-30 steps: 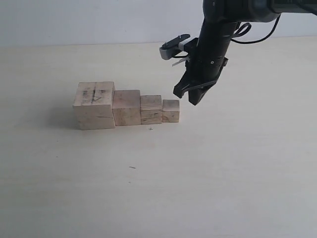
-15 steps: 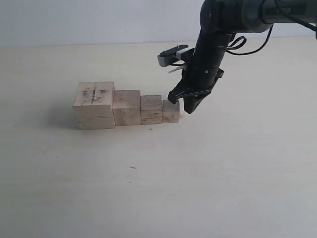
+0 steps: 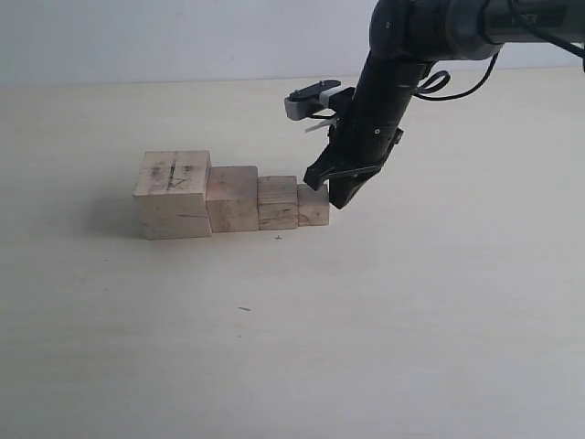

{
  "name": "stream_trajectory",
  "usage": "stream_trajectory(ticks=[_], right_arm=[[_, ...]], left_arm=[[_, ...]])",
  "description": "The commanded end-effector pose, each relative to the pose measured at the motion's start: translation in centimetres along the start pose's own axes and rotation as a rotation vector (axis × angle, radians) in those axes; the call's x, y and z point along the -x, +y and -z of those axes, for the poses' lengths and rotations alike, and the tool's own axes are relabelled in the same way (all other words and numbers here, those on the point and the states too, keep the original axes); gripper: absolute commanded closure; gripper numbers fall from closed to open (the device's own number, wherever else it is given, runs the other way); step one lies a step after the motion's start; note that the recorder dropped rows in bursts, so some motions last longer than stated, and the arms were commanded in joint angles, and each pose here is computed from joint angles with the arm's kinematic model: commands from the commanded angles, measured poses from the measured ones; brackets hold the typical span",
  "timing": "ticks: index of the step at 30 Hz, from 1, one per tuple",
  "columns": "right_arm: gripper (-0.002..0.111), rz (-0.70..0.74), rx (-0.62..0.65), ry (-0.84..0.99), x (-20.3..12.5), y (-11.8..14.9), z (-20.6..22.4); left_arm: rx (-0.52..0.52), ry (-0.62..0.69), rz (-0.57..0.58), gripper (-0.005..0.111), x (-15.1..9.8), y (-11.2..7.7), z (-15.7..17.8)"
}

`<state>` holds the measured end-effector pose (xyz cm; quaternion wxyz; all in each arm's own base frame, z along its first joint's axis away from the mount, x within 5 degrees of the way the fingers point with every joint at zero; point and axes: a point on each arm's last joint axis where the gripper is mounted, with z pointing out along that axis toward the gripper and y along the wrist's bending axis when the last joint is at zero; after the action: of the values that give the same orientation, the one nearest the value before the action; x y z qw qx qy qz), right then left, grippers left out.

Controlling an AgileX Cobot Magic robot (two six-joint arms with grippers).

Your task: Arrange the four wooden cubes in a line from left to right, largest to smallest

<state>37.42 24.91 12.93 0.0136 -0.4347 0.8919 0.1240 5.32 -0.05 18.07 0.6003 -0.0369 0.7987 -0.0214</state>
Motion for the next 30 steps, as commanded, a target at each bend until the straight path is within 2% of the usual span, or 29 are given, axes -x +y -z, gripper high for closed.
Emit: stream_trajectory(ticks=[1, 10, 15, 17, 18, 23, 30], right_arm=[[0.108, -0.001, 0.011, -0.011, 0.1, 0.0, 0.2], [0.108, 0.021, -0.026, -0.002, 0.0, -0.3, 0.3], [0.108, -0.034, -0.133, -0.033, 0.1, -0.7, 2.1], [0.108, -0.11, -0.192, -0.04, -0.2, -1.3, 3.3], [0.108, -0.16, -0.208, -0.056, -0.4, -1.4, 4.2], [0.108, -0.167, -0.25, -0.181, -2.2, -0.4, 6.7], [0.108, -0.327, -0.267, -0.385, -5.9, 1.7, 8.9]], left_arm=[[-0.005, -0.014, -0.003, 0.107, 0.0, 0.0, 0.0], [-0.005, -0.014, -0.003, 0.107, 0.0, 0.0, 0.0], [-0.005, -0.014, -0.003, 0.107, 0.0, 0.0, 0.0], [-0.005, -0.014, -0.003, 0.107, 0.0, 0.0, 0.0], [-0.005, -0.014, -0.003, 0.107, 0.0, 0.0, 0.0], [-0.005, -0.014, -0.003, 0.107, 0.0, 0.0, 0.0], [-0.005, -0.014, -0.003, 0.107, 0.0, 0.0, 0.0]])
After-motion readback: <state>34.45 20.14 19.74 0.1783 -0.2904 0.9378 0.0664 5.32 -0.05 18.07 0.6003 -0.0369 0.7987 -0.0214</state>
